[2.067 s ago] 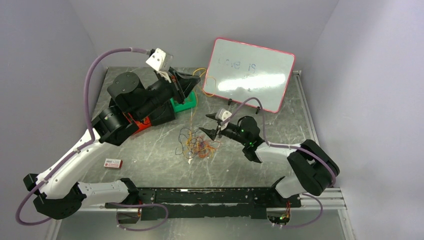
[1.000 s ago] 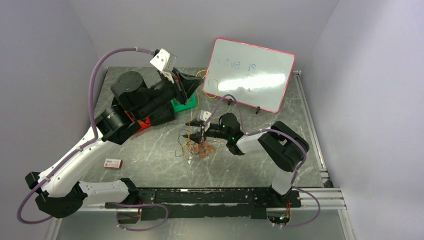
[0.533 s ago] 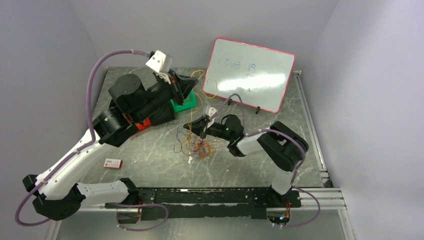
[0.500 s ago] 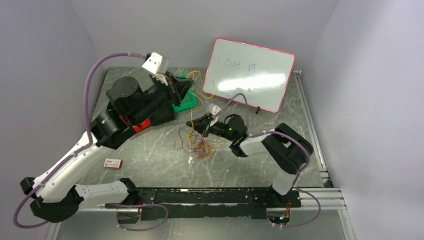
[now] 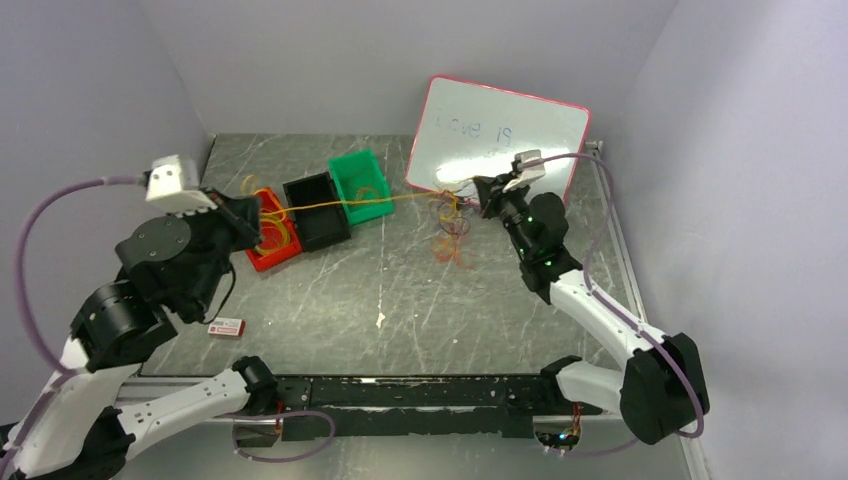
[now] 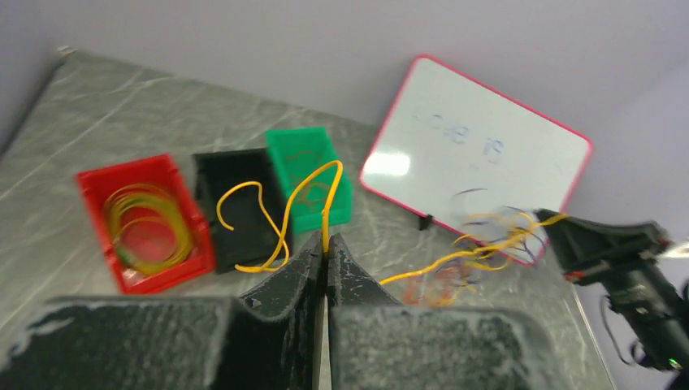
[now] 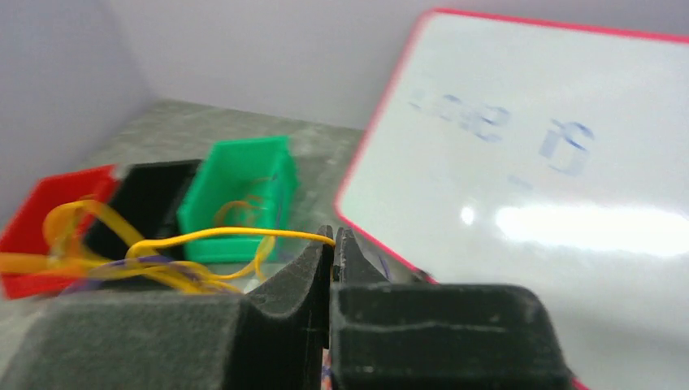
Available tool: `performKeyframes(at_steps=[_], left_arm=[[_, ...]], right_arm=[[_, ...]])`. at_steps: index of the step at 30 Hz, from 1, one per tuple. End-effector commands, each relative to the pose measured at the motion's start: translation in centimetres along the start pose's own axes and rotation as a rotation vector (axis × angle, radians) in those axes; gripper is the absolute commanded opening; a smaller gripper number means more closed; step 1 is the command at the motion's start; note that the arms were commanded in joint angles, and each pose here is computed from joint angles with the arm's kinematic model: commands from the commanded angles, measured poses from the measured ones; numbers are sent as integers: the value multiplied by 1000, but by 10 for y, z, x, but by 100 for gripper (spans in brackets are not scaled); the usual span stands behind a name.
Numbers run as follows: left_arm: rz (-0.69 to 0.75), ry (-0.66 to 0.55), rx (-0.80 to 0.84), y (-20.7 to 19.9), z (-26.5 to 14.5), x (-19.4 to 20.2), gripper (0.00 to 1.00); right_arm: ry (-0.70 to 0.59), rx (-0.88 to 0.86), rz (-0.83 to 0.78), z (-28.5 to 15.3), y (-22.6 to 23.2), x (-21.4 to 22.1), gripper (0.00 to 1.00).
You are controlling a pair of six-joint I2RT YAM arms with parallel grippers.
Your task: Untangle the cables
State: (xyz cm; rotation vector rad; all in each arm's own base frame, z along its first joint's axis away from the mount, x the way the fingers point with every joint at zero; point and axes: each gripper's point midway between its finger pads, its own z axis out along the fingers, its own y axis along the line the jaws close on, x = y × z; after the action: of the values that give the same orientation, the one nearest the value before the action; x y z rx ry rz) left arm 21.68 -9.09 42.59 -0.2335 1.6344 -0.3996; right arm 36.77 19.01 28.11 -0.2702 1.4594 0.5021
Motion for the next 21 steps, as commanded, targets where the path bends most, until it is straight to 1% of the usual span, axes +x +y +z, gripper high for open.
performKeyframes(at_steps=[1,5,7,9,13,14,18,21], left_arm=[[-15,-51,-265,68,-32,-21,7],[19,-87,-313,83,-49,-46,7],[48,-95,-337,86,-51,-56,7],[77,-107,-353,87,-53,-66,7],[110,-153,-396,92,-61,-92,7],[136,-164,-402,95,-65,-99,7],[160,-222,-419,103,-79,-126,7],[169,-258,-461,112,-90,-143,7]], right_arm=[[221,341,-9,-29,-78,41,0],[285,497,76,-47,-120,60,0],[312,543,135,-56,-133,73,0],[341,581,163,-64,-141,85,0],[362,663,169,-80,-154,97,0],[364,682,168,-84,-158,99,0],[387,743,160,-98,-170,108,0],[405,777,177,-106,-176,121,0]])
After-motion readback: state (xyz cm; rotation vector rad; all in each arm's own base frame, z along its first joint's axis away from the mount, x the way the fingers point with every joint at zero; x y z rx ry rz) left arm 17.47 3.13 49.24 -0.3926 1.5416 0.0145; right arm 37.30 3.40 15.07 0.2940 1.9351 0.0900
